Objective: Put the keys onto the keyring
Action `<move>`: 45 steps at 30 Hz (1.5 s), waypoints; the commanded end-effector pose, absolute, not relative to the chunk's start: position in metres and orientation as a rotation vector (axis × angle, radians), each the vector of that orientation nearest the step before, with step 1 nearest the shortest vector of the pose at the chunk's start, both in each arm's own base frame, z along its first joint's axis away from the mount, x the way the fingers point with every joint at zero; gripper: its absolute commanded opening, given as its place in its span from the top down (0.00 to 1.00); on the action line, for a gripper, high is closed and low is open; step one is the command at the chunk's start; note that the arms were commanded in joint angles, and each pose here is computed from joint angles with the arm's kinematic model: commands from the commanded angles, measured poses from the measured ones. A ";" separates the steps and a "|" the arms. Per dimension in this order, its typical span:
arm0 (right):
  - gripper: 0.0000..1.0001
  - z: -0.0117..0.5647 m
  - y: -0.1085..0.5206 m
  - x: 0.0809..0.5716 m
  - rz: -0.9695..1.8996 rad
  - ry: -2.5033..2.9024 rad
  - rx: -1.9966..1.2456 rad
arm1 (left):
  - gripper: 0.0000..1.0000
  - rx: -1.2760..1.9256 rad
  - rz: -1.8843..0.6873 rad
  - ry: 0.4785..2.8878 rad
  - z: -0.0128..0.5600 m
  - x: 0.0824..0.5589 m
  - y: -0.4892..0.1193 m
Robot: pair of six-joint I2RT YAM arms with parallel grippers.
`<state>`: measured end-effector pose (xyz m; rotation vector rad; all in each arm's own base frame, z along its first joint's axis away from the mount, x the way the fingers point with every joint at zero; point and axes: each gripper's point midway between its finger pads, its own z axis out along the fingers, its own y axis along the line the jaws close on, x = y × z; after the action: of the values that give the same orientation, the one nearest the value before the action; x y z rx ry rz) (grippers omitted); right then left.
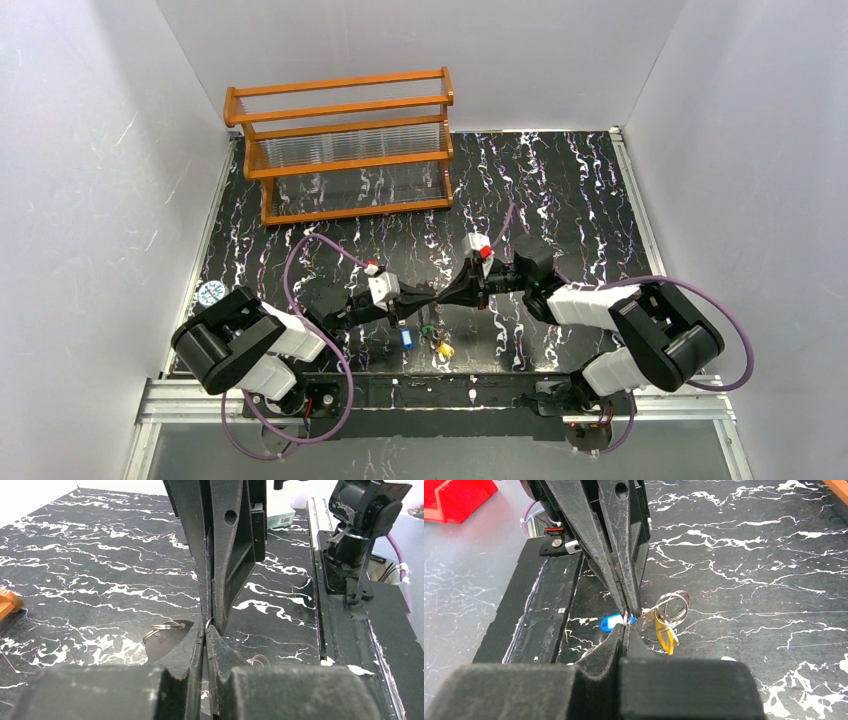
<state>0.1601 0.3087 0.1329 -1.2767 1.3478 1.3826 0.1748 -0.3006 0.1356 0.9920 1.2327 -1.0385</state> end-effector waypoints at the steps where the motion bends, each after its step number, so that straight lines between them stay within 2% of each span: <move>1: 0.99 0.144 0.316 0.170 1.351 1.312 -1.292 | 0.83 0.905 -1.036 1.212 0.154 0.180 -0.297; 2: 0.99 0.141 0.315 0.171 1.335 1.326 -1.304 | 0.62 0.830 -1.033 1.247 0.157 0.186 -0.293; 3: 0.99 0.139 0.314 0.172 1.310 1.323 -1.316 | 0.48 0.736 -1.034 1.286 0.161 0.194 -0.288; 5: 0.99 0.135 0.311 0.173 1.264 1.324 -1.338 | 0.33 0.594 -1.041 1.331 0.169 0.203 -0.277; 7: 0.99 0.133 0.308 0.175 1.209 1.309 -1.364 | 0.28 0.495 -1.063 1.383 0.172 0.208 -0.270; 12: 0.99 0.131 0.302 0.176 1.133 1.278 -1.391 | 0.27 0.417 -1.100 1.432 0.179 0.207 -0.264; 17: 0.99 0.132 0.299 0.174 1.057 1.190 -1.432 | 0.29 0.501 -1.116 1.416 0.176 0.192 -0.263; 26: 0.99 0.126 0.300 0.165 0.893 1.045 -1.529 | 0.45 0.894 -0.998 1.264 0.152 0.166 -0.269; 33: 0.99 0.119 0.302 0.165 0.825 1.049 -1.553 | 0.47 0.959 -0.979 1.268 0.141 0.167 -0.274; 39: 0.99 0.107 0.297 0.194 0.769 1.345 -1.416 | 0.45 0.907 -0.965 1.317 0.137 0.174 -0.271; 41: 0.92 0.103 0.295 0.197 0.764 1.408 -1.391 | 0.44 0.883 -0.956 1.331 0.136 0.176 -0.268; 43: 0.73 0.104 0.294 0.198 0.769 1.444 -1.350 | 0.41 0.848 -0.939 1.353 0.135 0.179 -0.264; 45: 0.47 0.110 0.293 0.205 0.763 1.480 -1.270 | 0.38 0.803 -0.922 1.377 0.134 0.184 -0.260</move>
<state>0.1835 0.2893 0.0869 -1.4324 1.4139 0.7974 0.1737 -0.2690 0.1312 0.8900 1.3527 -0.9675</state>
